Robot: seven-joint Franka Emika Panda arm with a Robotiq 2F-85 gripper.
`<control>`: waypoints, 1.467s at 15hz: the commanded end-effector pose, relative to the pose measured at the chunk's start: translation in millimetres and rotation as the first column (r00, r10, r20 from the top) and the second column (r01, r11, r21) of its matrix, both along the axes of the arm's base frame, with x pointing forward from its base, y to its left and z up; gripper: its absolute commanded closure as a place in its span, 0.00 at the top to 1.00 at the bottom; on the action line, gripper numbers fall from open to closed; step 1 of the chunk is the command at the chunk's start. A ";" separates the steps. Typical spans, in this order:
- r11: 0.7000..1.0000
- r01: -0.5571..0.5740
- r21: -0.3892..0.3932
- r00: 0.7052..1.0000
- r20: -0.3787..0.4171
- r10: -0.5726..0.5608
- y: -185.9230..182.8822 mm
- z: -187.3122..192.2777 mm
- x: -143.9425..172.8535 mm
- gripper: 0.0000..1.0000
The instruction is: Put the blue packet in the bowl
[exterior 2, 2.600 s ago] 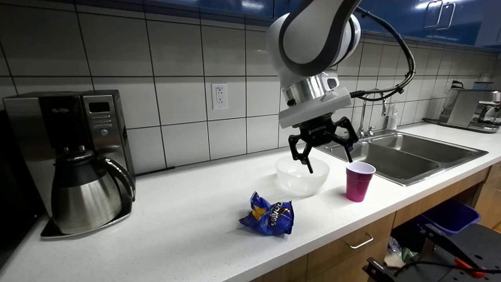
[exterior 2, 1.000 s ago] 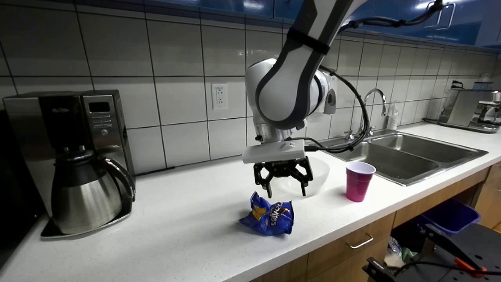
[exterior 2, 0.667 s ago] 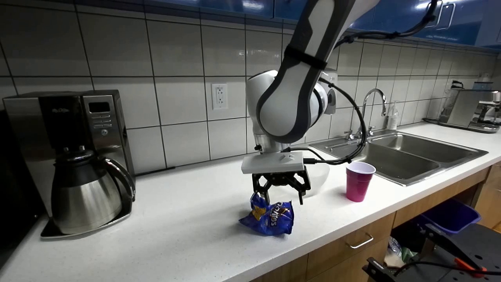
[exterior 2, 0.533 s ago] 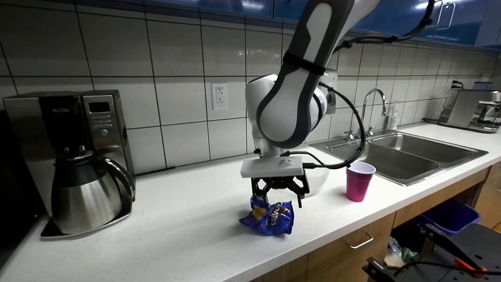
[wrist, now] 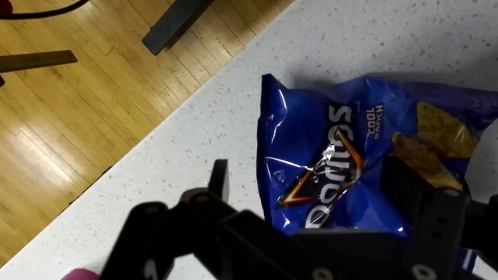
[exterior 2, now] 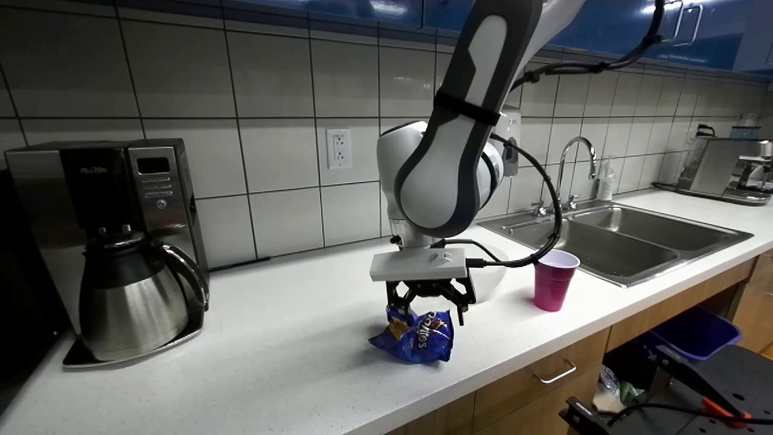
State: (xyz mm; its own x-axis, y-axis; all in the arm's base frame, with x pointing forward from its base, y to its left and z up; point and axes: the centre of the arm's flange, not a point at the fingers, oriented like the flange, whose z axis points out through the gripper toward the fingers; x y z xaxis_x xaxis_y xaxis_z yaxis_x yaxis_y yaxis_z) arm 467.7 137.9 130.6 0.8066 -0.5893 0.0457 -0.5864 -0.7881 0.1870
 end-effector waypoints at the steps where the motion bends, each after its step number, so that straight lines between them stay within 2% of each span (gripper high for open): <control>1: 1.000 0.000 0.000 1.000 0.000 0.000 0.0 0.0 0.0 1.00; 10: 0.998 -0.013 0.056 0.999 0.054 0.010 -2.2 -5.7 11.0 1.00; 14: 0.998 -0.016 0.063 0.999 0.051 0.012 -3.1 -10.7 11.4 1.00; 16: 0.998 -0.015 0.064 0.999 0.045 0.012 -3.2 -13.4 10.8 0.74; 22: 0.998 0.006 0.065 0.999 0.049 -0.010 -3.9 -9.4 14.4 0.27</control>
State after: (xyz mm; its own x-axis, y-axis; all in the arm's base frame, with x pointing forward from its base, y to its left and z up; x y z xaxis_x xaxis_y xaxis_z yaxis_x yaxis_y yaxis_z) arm 476.8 135.7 120.5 0.7964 -0.6031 0.0453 -0.6039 -0.7889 0.1137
